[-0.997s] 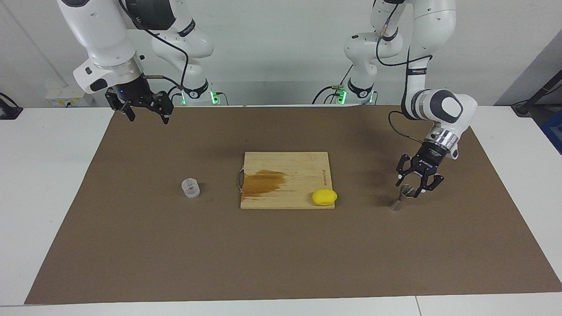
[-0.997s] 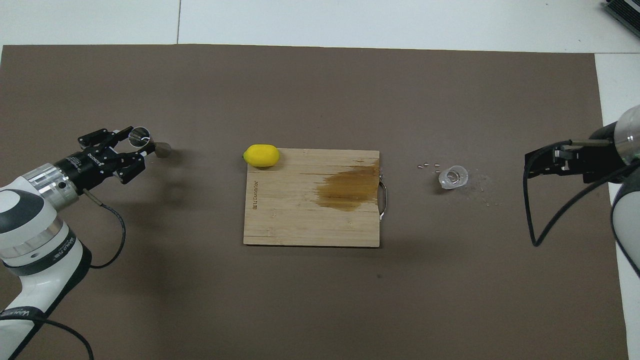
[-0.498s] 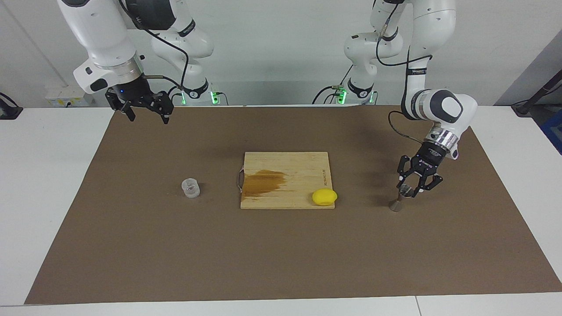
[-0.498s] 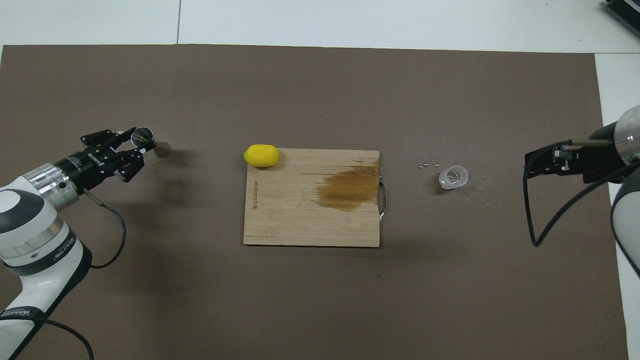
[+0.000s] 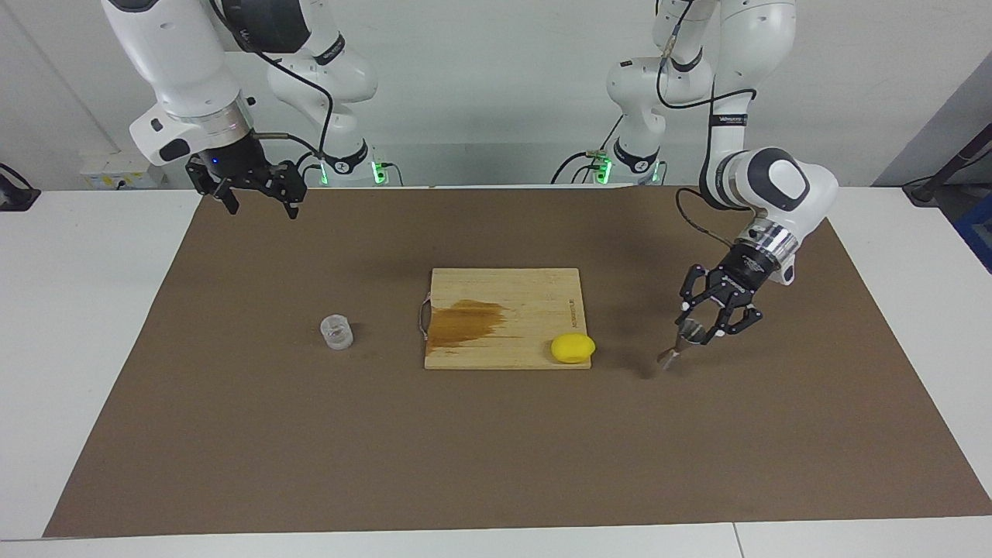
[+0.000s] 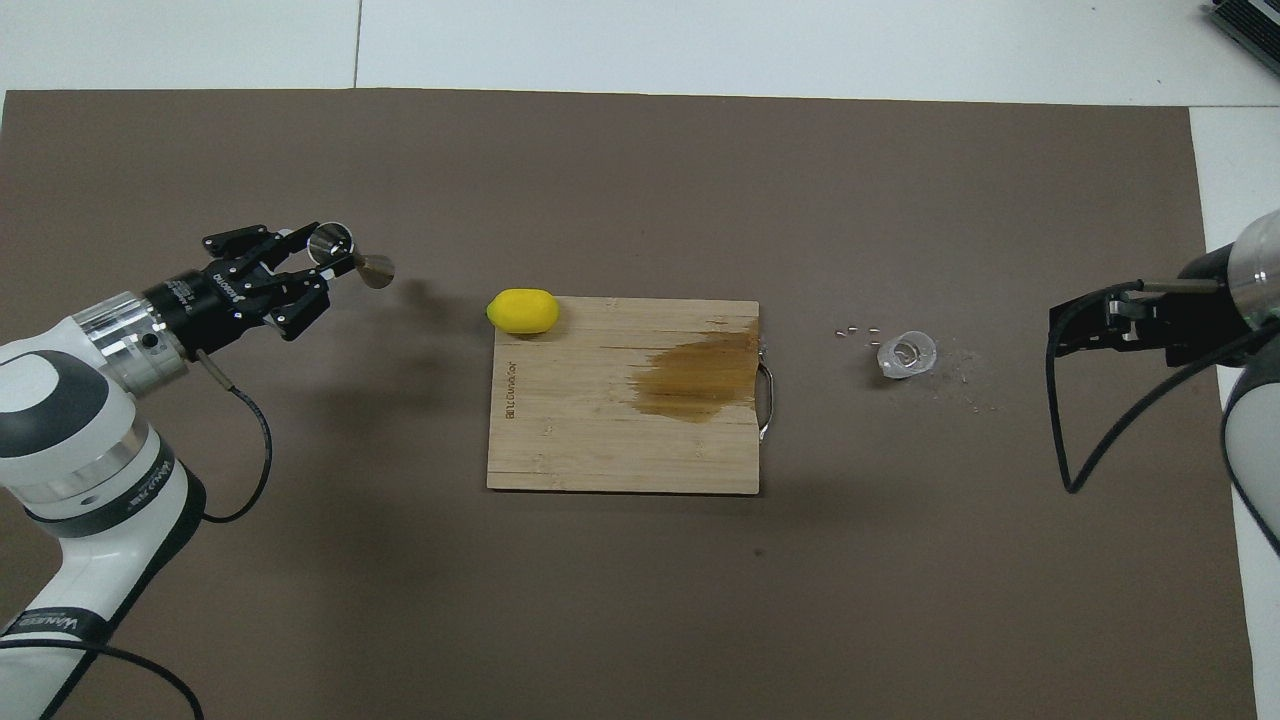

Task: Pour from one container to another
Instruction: 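Carry the metal cup onto the cutting board and open the left gripper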

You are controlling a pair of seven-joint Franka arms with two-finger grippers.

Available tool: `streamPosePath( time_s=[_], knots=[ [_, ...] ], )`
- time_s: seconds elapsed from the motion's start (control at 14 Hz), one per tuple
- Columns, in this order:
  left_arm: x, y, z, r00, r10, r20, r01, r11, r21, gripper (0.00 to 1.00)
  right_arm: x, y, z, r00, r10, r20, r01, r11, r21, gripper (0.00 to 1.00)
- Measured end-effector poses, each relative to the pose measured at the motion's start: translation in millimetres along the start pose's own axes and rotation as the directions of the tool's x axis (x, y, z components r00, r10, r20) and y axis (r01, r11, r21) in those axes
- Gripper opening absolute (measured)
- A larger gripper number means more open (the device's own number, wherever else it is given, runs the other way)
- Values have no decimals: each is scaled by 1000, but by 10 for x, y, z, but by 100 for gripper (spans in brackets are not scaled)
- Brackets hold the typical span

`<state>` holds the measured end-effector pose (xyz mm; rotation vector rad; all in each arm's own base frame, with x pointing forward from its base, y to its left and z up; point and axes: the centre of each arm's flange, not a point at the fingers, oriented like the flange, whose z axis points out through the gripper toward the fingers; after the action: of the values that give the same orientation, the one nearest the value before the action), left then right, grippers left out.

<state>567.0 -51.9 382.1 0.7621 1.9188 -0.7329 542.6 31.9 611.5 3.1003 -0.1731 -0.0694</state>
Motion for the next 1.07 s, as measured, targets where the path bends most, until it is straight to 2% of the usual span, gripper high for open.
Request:
streamPosePath(
  time_s=[0.28,0.64,1.07],
  knots=[
    [-366,-865,567,999,49,25,-51,992,116,50,0,0,0,1000,0,0,0,1000,0,100],
    [-411,-2189,1354,990,123,-64,-113,984,137,50,0,0,0,1000,0,0,0,1000,0,100],
    [-330,-2629,1905,983,157,-94,-137,972,194,50,24,9,-1,1000,-2,-18,2,1000,3,100]
  ],
)
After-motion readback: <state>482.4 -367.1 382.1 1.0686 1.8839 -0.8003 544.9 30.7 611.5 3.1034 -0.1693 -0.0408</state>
